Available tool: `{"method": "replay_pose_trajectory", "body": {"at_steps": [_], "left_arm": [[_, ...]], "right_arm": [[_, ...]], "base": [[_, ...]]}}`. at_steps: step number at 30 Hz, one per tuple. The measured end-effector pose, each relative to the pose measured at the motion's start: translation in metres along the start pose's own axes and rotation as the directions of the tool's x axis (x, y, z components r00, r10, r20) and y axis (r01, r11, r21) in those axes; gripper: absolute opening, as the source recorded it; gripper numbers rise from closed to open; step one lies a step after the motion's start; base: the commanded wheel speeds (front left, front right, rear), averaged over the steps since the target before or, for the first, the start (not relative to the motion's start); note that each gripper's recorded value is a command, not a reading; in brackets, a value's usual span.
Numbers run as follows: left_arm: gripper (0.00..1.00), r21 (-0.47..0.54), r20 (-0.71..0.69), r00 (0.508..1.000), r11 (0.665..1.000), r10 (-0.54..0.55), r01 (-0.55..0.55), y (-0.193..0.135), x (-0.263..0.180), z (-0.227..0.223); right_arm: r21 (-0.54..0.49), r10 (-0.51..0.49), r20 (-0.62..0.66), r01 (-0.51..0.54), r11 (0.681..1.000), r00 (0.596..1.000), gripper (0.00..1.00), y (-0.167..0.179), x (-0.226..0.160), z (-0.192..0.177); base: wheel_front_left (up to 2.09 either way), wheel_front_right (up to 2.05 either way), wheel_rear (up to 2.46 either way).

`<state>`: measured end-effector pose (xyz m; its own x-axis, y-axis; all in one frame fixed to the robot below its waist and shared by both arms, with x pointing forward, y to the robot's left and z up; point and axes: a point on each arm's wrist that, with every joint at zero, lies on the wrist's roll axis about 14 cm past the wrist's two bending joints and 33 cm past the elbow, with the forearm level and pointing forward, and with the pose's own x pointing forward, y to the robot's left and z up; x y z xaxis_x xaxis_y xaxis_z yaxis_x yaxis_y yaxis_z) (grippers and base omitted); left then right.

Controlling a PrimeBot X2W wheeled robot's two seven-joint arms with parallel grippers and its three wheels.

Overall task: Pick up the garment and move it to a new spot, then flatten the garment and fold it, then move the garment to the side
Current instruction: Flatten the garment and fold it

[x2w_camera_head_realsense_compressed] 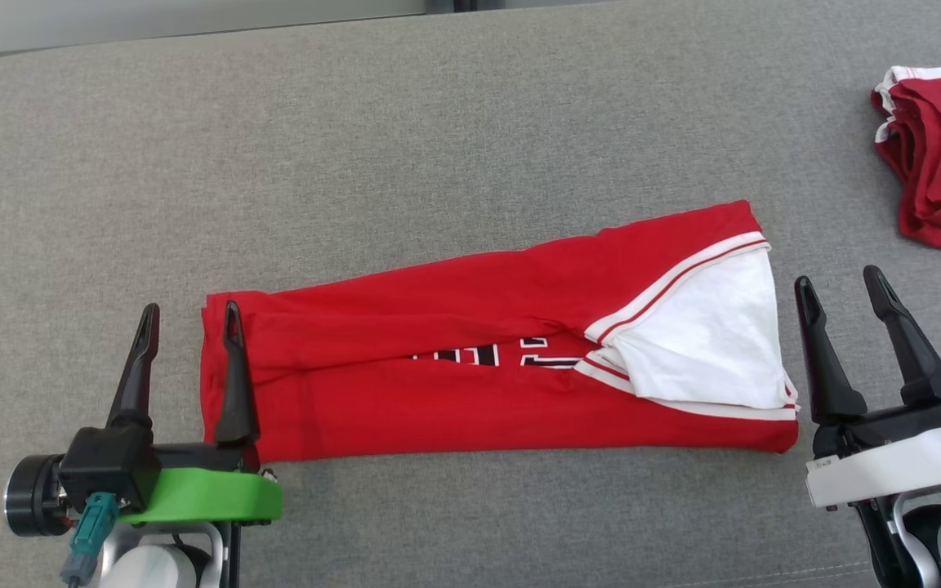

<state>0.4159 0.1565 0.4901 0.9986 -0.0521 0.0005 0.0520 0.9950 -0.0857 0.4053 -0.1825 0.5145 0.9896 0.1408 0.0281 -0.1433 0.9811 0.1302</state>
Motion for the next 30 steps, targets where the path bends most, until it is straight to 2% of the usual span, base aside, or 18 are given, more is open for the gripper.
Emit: {"method": "replay_pose_trajectory", "body": {"at_steps": [6, 11, 18, 22, 23, 24, 25, 30], "left_arm": [[1.0, -0.021, 0.013, 1.0, 1.0, 0.004, -0.004, -0.001, 0.008, 0.001], [1.0, -0.016, 0.034, 0.999, 1.0, 0.005, -0.005, 0.0, 0.021, 0.002], [1.0, -0.011, 0.032, 0.999, 1.0, 0.027, -0.027, 0.008, 0.03, -0.005], [1.0, -0.001, 0.031, 0.999, 0.999, 0.036, -0.036, 0.013, 0.03, -0.007], [1.0, -0.001, 0.032, 0.999, 0.999, 0.039, -0.039, 0.014, 0.03, -0.007], [1.0, 0.0, 0.034, 0.999, 0.999, 0.041, -0.041, 0.014, 0.03, -0.006], [1.0, -0.002, 0.037, 0.998, 0.999, 0.043, -0.043, 0.014, 0.03, -0.005], [1.0, 0.002, 0.049, 0.998, 0.999, 0.046, -0.046, 0.016, 0.029, -0.001]], "right_arm": [[-0.013, -0.041, -0.109, 0.04, 0.999, 0.993, 1.0, -0.02, 0.002, -0.033], [0.007, -0.053, -0.227, 0.056, 0.998, 0.973, 1.0, -0.028, 0.007, -0.075], [0.075, -0.003, -0.375, 0.033, 0.997, 0.927, 1.0, -0.015, 0.019, -0.137], [0.111, 0.051, -0.415, -0.005, 0.994, 0.908, 1.0, -0.001, 0.026, -0.153], [0.121, 0.063, -0.422, -0.013, 0.993, 0.905, 0.84, 0.002, 0.028, -0.155], [0.132, 0.073, -0.429, -0.018, 0.991, 0.9, 0.35, 0.004, 0.029, -0.157], [0.14, 0.083, -0.431, -0.024, 0.99, 0.898, 0.0, 0.006, 0.029, -0.157], [0.169, 0.104, -0.41, -0.036, 0.985, 0.906, 0.0, 0.01, 0.028, -0.151]], "base": [[0.0, 0.0, 0.0], [0.0, 0.0, 0.0], [0.0, 0.0, 0.0], [0.0, 0.0, 0.0], [0.0, 0.0, 0.0], [0.0, 0.0, 0.0], [0.0, 0.0, 0.0], [0.0, 0.0, 0.0]]}}
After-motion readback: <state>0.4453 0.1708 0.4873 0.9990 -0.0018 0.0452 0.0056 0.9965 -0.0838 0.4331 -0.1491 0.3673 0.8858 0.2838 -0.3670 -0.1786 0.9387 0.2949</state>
